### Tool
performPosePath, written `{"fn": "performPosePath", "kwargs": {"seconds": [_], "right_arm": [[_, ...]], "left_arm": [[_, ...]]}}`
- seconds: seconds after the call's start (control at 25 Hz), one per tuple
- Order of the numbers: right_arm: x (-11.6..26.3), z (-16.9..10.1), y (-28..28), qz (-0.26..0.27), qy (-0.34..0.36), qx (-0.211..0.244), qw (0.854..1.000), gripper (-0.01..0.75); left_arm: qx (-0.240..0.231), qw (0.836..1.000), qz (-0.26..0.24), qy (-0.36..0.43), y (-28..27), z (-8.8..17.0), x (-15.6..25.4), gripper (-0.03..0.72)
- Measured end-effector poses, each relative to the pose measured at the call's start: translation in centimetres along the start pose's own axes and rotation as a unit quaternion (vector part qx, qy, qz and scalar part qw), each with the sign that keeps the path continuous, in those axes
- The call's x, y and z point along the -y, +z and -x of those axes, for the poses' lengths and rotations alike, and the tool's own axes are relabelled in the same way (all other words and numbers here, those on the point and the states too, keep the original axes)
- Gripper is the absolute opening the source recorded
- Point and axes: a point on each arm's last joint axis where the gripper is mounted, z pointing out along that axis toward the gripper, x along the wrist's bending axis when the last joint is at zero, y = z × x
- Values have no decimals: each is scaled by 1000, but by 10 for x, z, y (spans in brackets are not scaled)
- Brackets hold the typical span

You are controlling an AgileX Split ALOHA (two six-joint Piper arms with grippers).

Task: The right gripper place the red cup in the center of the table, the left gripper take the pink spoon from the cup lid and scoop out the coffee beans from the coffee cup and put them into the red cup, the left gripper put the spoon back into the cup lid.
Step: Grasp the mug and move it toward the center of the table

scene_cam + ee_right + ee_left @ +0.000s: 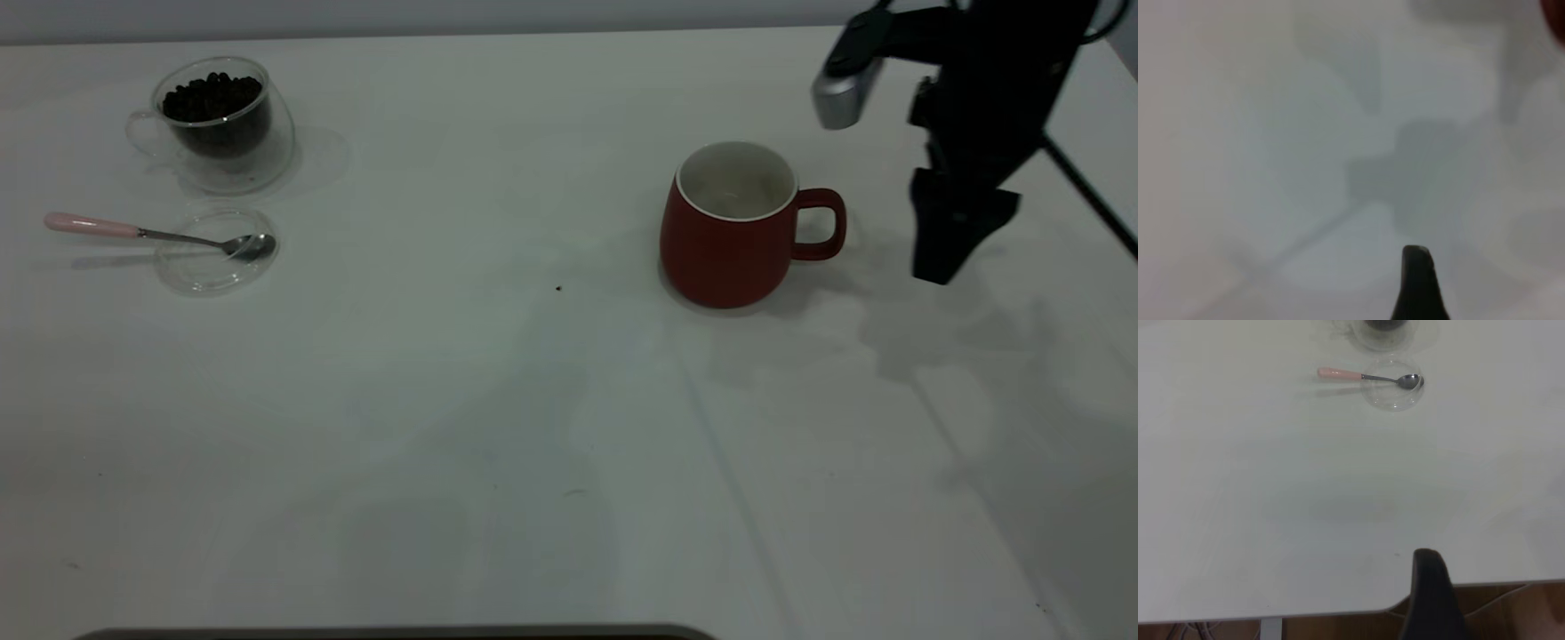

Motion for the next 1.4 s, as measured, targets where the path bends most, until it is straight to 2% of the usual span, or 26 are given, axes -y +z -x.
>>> {"fn": "performPosePath", "kwargs": {"seconds": [0.2,0.4,0.68,1.2,1.4], "right_arm": [[-27,-4,4,42,-50,62,996,588],[-47,-13,12,63,-90,97,989,588],[-71,-32,12,92,-109,108,984,588],[-139,-92,5,220,-98,144,960,588],[-142,-97,-2,225,-87,133,961,588]], "left_arm": [[0,1000,0,0,0,0,0,547],[0,1000,0,0,0,0,0,547],[0,1000,0,0,0,0,0,547],[0,1000,0,0,0,0,0,547],[0,1000,0,0,0,0,0,547]]}}
